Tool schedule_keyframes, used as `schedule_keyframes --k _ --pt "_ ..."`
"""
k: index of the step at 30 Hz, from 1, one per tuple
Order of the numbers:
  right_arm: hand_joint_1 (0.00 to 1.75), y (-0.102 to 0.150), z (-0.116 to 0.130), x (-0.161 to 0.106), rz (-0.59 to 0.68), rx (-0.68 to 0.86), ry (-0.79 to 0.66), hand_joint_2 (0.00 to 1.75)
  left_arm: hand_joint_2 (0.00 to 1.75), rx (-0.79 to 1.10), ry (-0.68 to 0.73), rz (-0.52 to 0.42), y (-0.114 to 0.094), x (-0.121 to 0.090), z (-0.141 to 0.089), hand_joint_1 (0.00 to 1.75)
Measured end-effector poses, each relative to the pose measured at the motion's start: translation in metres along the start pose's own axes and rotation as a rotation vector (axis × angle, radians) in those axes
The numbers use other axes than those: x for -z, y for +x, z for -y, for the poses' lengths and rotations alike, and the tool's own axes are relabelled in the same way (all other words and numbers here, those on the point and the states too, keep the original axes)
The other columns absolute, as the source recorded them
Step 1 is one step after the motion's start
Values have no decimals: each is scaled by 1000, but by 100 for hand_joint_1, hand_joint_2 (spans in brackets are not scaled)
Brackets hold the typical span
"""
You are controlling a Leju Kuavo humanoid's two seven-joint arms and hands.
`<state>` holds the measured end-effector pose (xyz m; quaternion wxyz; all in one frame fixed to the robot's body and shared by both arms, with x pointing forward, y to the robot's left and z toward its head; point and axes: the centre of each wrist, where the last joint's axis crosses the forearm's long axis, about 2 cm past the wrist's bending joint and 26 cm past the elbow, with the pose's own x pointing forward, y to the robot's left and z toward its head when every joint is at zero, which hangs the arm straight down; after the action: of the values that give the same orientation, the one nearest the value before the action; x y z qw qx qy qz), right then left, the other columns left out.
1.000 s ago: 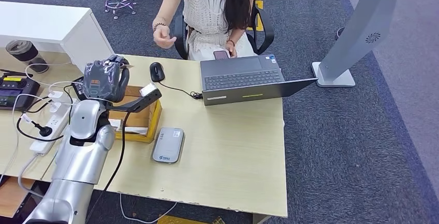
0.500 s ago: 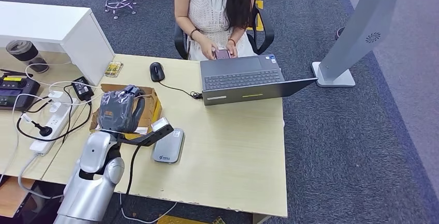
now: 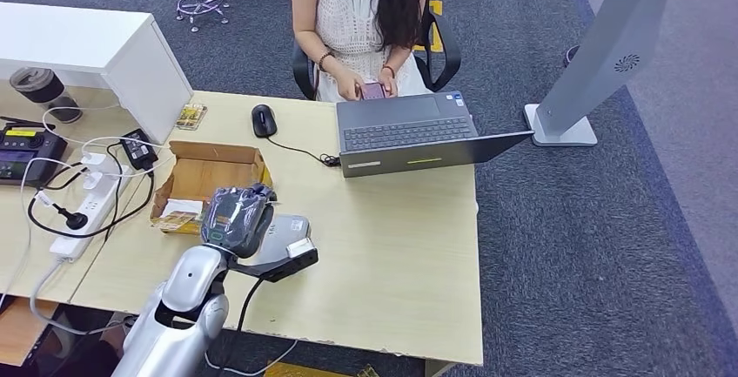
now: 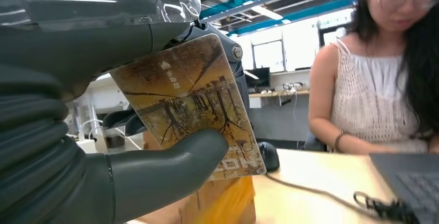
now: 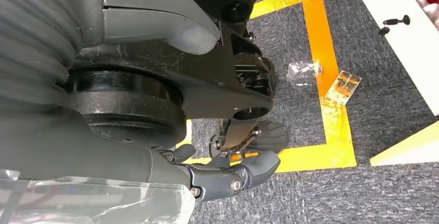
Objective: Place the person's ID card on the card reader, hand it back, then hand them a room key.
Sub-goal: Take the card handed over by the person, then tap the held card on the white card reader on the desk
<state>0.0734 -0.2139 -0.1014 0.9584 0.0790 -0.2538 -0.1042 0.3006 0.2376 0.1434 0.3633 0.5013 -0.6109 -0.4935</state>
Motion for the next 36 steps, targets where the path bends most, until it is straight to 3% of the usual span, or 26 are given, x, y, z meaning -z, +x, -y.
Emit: schedule_keyframes --k 13,22,28,33,36 --pt "0 0 -2 0 -16 -21 14 175 175 37 -213 32 22 -14 38 175" --pt "0 0 -2 0 -16 -17 42 175 175 28 -283 59 20 -11 41 175" --pt "0 -1 -2 0 -19 -21 25 175 175 45 -196 16 19 -3 35 175" --pt "0 -2 -3 -1 -24 -43 19 175 175 77 -49 -36 8 29 6 175" --pt "0 -2 -4 -1 -26 -48 21 175 175 85 -12 -40 5 38 -3 175"
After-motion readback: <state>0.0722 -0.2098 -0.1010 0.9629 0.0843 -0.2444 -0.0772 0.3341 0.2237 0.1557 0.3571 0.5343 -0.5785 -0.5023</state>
